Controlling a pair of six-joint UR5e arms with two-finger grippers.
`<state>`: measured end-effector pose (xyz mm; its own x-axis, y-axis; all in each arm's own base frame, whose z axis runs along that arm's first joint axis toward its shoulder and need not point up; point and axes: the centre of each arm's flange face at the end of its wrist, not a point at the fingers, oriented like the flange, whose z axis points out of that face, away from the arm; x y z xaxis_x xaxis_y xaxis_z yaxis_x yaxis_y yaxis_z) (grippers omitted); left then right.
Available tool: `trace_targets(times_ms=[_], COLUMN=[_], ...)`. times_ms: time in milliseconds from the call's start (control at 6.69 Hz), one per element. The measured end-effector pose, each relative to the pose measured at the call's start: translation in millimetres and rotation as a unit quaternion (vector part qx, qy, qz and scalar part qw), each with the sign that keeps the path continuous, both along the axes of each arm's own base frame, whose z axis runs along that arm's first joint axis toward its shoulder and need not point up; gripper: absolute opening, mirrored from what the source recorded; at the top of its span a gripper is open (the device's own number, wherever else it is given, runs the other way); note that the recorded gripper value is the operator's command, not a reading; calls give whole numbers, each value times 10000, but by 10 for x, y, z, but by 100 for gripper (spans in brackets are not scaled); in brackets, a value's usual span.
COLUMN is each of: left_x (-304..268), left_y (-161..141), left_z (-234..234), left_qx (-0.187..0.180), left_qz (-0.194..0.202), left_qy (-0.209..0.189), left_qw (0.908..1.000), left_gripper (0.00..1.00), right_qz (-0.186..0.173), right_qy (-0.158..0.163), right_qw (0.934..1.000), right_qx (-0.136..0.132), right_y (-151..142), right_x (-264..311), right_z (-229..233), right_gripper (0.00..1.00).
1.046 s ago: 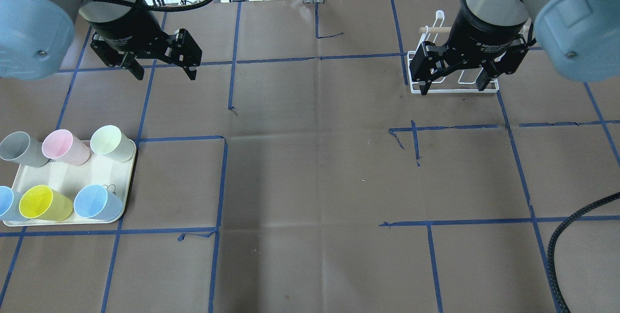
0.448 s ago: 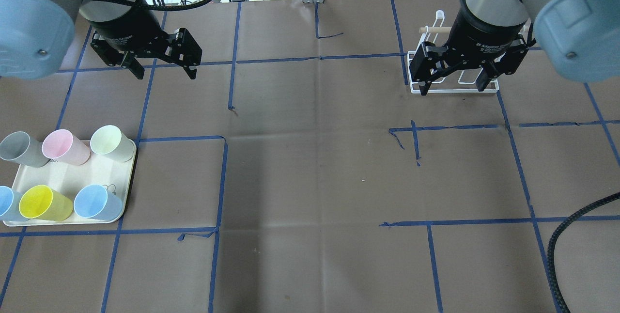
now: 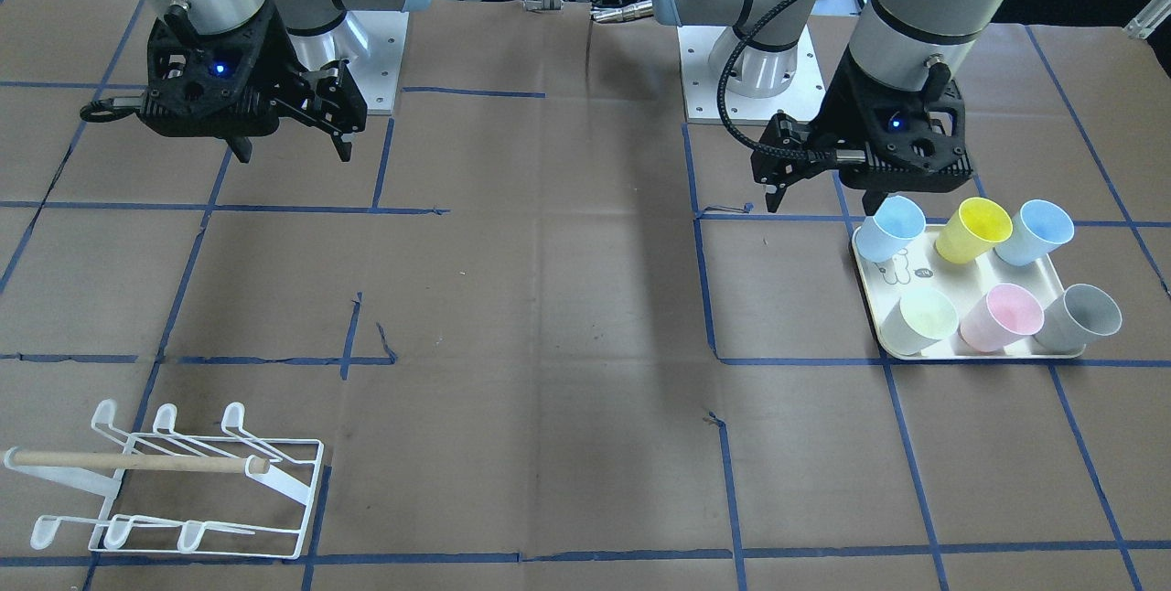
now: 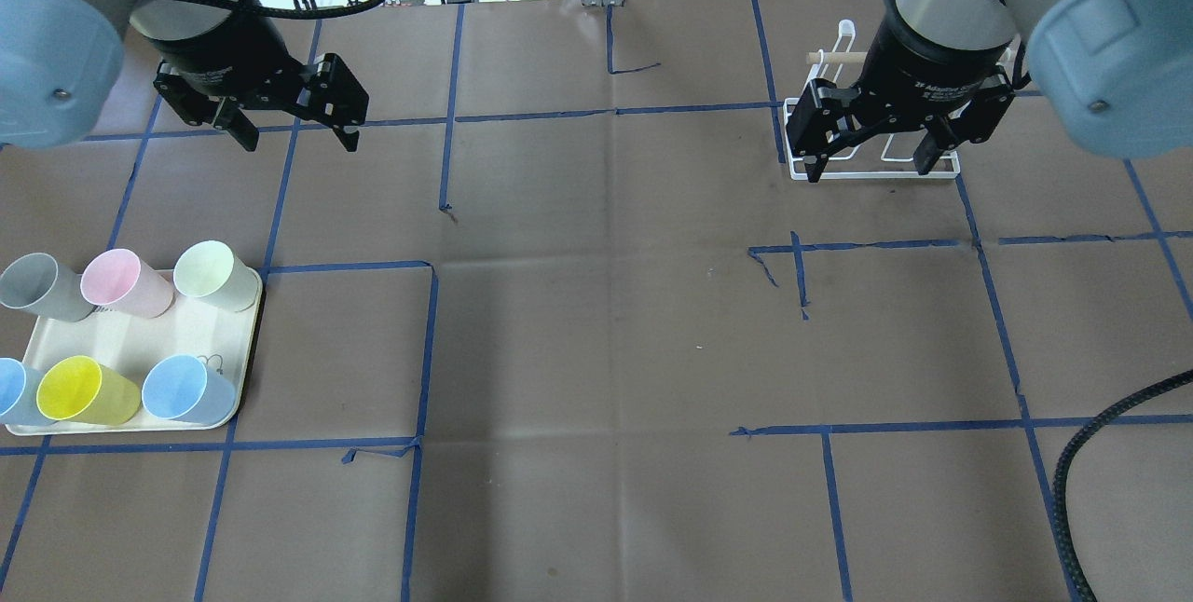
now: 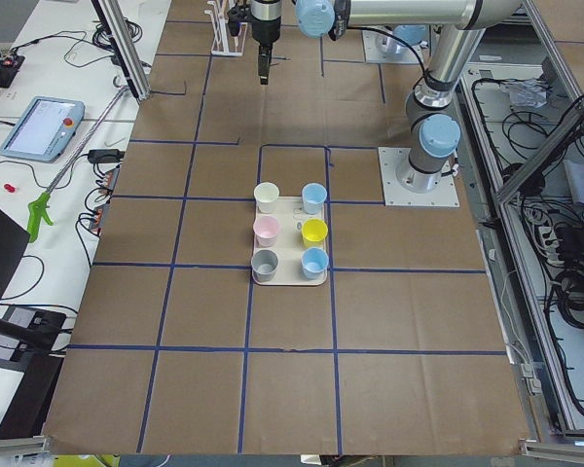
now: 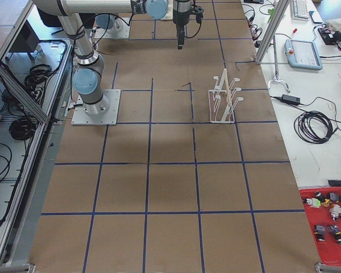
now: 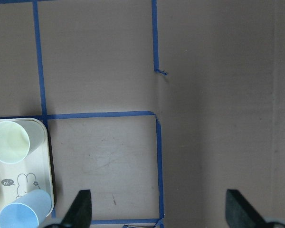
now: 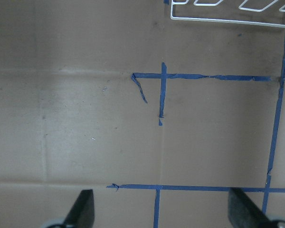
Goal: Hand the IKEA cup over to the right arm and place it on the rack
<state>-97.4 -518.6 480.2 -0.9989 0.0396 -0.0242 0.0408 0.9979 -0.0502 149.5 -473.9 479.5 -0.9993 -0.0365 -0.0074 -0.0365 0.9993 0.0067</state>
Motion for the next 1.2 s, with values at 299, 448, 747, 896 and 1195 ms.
trace_targets(times_ms=[299, 448, 747, 896, 1195], left_x=[604, 926, 1649, 1881, 2011], left_y=[-70, -74, 36, 86, 121], left_z=[-11, -26, -141, -233, -676], left_qx=[37, 69, 165, 163, 20], left_qz=[-23, -134, -243, -181, -102], left_qy=[-24, -39, -12, 7, -44], left_qw=[10000, 9999, 9996, 9997, 9999], left_gripper=[100, 100, 99, 99, 99], right_qz=[2, 4, 1, 0, 0], right_qy=[-17, -24, -32, -32, -33], right_qw=[10000, 10000, 10000, 10000, 10000], right_qx=[-17, -9, -10, -9, -6], right_y=[-15, -33, -55, -57, -58], right_x=[4, 6, 8, 8, 9], right_z=[-7, -19, -21, -22, -25], right_gripper=[100, 100, 100, 100, 100])
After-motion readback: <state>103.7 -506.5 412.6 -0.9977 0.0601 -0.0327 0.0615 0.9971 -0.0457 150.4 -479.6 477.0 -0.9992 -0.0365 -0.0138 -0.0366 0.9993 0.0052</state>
